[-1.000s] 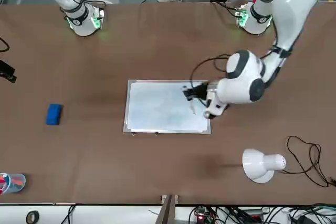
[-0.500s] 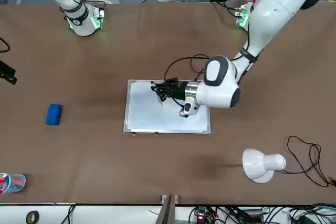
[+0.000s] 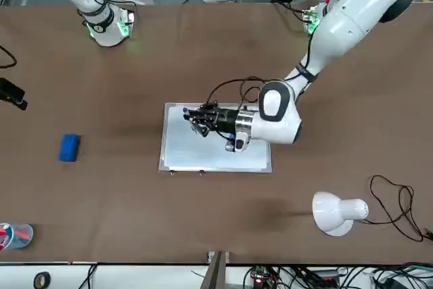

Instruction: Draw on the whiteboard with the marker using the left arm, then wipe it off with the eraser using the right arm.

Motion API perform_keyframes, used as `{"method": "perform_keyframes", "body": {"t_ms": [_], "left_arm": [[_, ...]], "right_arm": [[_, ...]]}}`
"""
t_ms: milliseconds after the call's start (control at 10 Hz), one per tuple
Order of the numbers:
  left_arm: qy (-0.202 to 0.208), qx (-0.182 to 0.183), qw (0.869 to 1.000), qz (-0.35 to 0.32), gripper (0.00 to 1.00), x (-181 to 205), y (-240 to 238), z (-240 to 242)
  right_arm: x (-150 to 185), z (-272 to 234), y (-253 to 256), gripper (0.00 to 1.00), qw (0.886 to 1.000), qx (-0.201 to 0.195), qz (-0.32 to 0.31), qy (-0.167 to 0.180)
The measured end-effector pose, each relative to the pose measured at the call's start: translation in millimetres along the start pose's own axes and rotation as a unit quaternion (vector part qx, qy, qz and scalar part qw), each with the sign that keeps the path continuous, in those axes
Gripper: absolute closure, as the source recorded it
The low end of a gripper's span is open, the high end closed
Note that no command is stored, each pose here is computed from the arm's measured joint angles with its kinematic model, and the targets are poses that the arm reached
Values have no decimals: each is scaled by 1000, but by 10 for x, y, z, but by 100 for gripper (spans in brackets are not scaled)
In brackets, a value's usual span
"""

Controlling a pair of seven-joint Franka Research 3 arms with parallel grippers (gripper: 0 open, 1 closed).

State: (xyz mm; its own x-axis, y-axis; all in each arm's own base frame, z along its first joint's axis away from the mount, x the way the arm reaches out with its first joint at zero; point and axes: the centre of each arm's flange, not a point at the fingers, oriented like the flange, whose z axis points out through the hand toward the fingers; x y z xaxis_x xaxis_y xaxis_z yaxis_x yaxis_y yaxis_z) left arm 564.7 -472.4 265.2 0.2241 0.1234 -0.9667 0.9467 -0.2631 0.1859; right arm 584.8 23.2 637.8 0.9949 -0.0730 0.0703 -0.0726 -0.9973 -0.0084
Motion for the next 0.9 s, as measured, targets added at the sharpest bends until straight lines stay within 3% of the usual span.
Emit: {"method": "perform_keyframes", "body": {"t_ms": [300, 900], "left_arm": [[-50, -45, 997, -36, 82, 429, -174, 205], [-60, -38, 995, -70, 82, 886, -468, 516]], "right_arm": [[9, 127, -30, 0, 1000, 2, -2, -6], [3, 165, -58, 0, 1000, 2, -4, -10]]}}
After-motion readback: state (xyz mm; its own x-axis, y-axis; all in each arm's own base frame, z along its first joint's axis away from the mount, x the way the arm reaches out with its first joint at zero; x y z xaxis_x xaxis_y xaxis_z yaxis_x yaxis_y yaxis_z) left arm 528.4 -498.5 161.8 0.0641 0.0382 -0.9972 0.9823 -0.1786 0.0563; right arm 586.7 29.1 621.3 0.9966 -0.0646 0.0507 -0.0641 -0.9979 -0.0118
